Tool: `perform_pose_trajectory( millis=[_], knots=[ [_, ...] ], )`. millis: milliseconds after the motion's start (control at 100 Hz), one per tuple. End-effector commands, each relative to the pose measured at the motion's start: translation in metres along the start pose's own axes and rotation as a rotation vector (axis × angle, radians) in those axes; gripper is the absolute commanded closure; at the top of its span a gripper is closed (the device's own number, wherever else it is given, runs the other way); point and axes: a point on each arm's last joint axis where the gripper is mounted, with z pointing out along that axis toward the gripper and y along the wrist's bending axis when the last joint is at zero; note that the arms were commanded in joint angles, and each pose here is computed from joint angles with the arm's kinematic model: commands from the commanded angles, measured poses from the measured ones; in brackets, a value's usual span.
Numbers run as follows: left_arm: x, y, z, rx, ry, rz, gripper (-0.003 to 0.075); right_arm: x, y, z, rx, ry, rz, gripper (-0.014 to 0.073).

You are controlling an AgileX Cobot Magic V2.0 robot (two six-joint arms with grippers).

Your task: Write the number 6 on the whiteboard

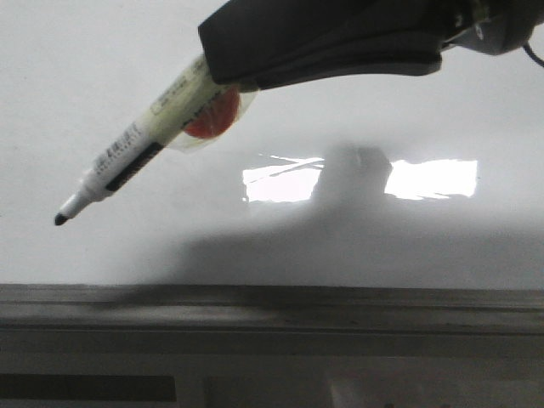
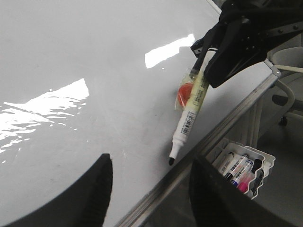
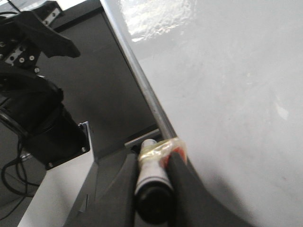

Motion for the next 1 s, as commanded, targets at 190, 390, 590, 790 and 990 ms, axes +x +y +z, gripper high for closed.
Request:
perform_pose_trajectory(
  millis=[190,390,590,790,990],
  knots=[
    [-0.016,0.0,-0.002,0.009,-0.092,-0.019,0.0384,-0.016,0.009,-0.004,-0.061,-0.072,-0.023,0.0657],
    [-0.016,0.0,-0.002,0.009,-0.092,-0.019,0.0384,-0.02,0.007,-0.012,0.038,-0.089,-0.003,0.0657],
    [-0.016,0.0,-0.002,0.009,-0.092,-0.019,0.0384,-0.024,0.021,-0.027,0.213,-0.088,-0.055,0.0657],
    [-0.016,0.0,-0.002,0.009,-0.092,-0.019,0.0384,-0.024,0.04,-0.028,0.274,-0.126,-0.025,0.0657],
    [-0.016,0.0,-0.002,0.009,-0.092,-0.019,0.0384,-0.013,0.05,-0.019,0.309,-0.211,-0.013,0.0657]
  ],
)
